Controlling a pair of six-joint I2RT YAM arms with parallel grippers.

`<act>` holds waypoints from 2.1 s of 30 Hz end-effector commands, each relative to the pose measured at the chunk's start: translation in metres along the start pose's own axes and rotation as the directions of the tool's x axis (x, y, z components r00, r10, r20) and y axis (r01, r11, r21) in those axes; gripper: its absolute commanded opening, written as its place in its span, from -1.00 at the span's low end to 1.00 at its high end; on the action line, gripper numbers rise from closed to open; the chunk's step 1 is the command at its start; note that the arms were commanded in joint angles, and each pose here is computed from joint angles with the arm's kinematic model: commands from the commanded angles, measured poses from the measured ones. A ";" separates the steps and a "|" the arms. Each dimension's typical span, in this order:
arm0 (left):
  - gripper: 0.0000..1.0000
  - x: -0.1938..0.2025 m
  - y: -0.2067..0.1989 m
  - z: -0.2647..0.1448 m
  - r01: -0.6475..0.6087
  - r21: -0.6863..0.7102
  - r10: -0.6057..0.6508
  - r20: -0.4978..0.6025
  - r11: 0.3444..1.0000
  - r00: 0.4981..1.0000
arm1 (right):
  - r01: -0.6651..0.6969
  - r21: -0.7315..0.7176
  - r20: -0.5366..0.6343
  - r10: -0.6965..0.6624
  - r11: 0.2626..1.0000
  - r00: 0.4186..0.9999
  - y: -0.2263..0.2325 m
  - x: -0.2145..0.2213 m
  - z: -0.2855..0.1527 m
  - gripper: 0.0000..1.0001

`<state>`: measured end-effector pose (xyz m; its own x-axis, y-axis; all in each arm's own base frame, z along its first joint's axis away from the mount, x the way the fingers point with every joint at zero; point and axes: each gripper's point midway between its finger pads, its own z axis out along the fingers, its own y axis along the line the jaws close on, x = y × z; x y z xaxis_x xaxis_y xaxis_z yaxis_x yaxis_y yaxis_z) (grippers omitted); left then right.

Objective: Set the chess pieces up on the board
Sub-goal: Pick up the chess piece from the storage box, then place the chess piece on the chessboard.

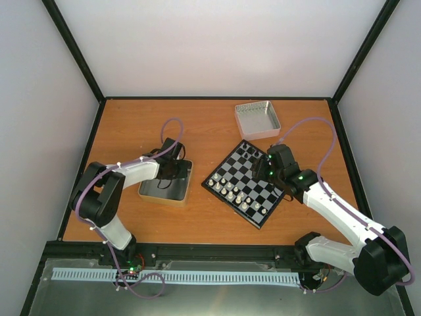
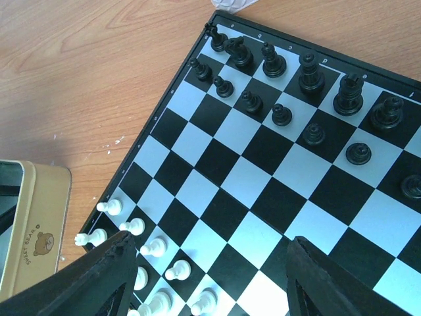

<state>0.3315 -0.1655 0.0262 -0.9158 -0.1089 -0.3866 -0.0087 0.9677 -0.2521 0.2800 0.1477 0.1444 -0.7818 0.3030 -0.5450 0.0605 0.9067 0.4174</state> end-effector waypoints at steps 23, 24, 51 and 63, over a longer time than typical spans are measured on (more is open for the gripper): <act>-0.75 -0.014 0.018 -0.002 0.012 -0.102 -0.007 0.045 0.995 0.999 | 0.009 -0.048 0.059 -0.006 0.999 0.998 0.011 -0.010 -0.013 0.25; -0.76 -0.017 0.017 -0.007 0.017 -0.100 -0.011 0.060 0.995 0.998 | 0.014 -0.058 0.059 -0.011 0.998 0.998 0.013 -0.009 -0.013 0.25; -0.65 -0.070 -0.102 -0.296 0.007 0.824 -0.485 0.327 0.567 0.811 | 0.419 -0.551 0.411 -0.202 0.722 0.889 0.209 -0.029 -0.089 0.31; -0.63 -0.072 -0.108 -0.299 0.266 0.923 -0.654 -0.020 0.279 0.756 | 0.352 -0.760 0.349 -0.114 0.546 0.930 0.288 -0.026 -0.112 0.23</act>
<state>0.2797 -0.1922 0.3344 -0.6654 -0.7011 -0.2563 0.1749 0.1873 -0.9666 0.2570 0.3464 0.3381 -0.5097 0.2577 -0.8208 -0.6791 0.4653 0.5678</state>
